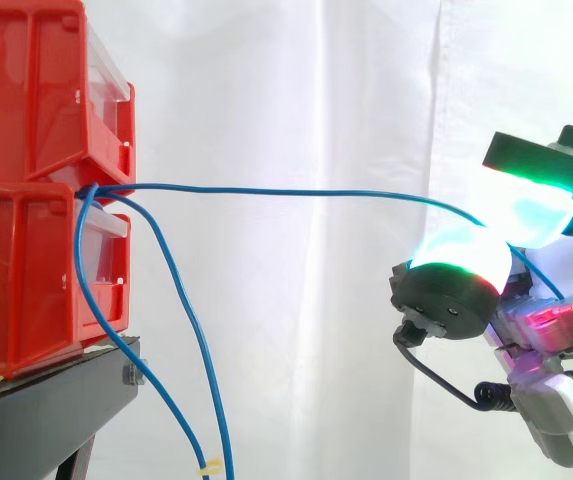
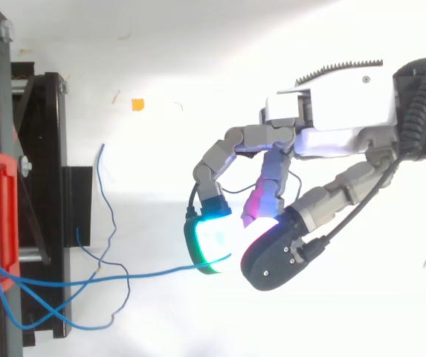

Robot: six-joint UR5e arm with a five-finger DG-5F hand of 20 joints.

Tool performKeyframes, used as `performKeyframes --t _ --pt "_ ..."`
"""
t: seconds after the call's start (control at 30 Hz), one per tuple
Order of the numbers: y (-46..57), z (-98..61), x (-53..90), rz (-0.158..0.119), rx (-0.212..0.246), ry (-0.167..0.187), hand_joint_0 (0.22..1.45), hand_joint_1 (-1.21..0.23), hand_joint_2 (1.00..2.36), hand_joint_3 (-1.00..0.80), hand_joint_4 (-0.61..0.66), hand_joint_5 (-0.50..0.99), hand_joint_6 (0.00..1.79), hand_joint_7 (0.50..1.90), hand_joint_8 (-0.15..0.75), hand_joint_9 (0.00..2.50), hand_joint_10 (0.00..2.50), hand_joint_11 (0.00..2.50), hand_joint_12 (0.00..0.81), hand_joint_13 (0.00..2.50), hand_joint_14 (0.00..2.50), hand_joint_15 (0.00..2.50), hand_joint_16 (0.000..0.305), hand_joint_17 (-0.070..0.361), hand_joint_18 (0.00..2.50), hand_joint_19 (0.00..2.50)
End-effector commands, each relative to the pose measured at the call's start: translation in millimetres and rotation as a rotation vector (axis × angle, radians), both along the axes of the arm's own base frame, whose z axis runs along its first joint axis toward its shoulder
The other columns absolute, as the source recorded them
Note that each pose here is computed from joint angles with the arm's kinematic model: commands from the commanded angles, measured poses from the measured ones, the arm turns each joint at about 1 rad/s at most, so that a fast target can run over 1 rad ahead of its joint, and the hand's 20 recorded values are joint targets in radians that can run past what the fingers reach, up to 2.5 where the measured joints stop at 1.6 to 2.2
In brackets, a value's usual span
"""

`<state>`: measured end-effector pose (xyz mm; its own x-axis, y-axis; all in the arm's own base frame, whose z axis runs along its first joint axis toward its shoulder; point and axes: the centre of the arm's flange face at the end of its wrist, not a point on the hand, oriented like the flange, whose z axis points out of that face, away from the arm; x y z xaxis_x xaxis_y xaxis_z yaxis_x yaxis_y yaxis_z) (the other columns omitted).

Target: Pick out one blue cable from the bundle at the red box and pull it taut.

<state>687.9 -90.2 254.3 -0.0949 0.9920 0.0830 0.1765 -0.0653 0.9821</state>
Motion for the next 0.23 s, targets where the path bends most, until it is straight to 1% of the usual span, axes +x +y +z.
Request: performKeyframes --t 0.0,0.2 --pt "-1.0 -0.1 -0.3 -0.001 0.000 0.000 0.62 -0.83 1.01 -0.08 -0.20 -0.05 0.86 1.08 0.310 1.41 0.02 0.62 0.332 1.08 0.02 0.44 0.046 0.103 0.96 0.37" --pt "0.1 0.6 0.2 0.000 0.000 -0.001 0.62 -0.83 1.01 -0.08 -0.20 -0.05 0.86 1.07 0.310 1.41 0.02 0.61 0.336 1.09 0.02 0.44 0.046 0.103 0.96 0.38"
